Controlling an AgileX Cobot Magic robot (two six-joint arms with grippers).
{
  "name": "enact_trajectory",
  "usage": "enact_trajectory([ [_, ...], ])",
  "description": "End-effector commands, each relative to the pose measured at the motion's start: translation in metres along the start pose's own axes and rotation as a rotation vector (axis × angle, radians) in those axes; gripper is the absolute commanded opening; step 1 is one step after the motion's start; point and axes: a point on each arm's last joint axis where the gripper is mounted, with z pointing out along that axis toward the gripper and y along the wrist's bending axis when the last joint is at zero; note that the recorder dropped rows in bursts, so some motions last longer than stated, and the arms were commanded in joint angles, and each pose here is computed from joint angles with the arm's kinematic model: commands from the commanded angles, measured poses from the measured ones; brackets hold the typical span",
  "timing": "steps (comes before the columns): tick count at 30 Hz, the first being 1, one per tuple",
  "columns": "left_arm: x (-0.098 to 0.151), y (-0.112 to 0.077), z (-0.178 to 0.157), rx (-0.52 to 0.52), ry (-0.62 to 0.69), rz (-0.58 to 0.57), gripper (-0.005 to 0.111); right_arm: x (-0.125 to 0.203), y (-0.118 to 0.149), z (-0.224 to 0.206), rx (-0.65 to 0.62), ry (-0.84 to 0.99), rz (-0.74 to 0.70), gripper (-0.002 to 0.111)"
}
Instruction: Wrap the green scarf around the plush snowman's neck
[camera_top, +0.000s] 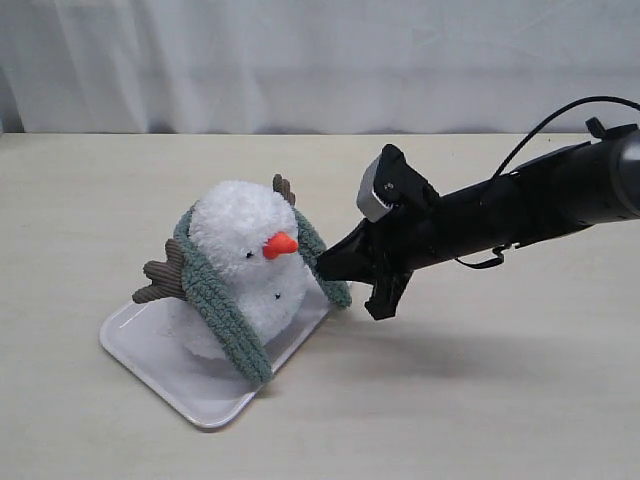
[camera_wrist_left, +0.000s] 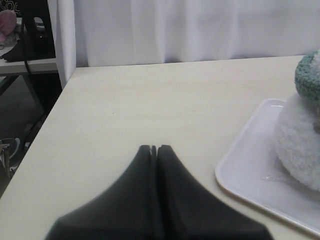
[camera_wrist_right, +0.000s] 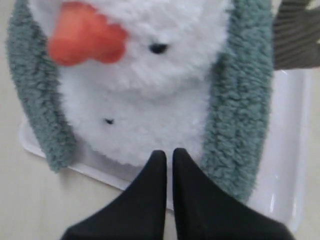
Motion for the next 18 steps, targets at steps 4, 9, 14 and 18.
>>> enact_trajectory([
  [4, 0.000, 0.000, 0.000, 0.001, -0.012, 0.003, 0.000, -0.001, -0.007, -0.002, 0.039, 0.055, 0.105, 0.018],
  [9, 0.000, 0.000, 0.000, 0.001, -0.012, 0.003, 0.000, 0.001, -0.005, 0.004, 0.039, 0.073, 0.094, 0.056],
  [14, 0.000, 0.000, 0.000, 0.001, -0.012, 0.003, 0.000, 0.010, -0.005, 0.030, 0.142, 0.178, 0.039, 0.061],
  [18, 0.000, 0.000, 0.000, 0.001, -0.012, 0.003, 0.000, 0.011, -0.005, 0.040, 0.216, 0.220, -0.008, 0.057],
])
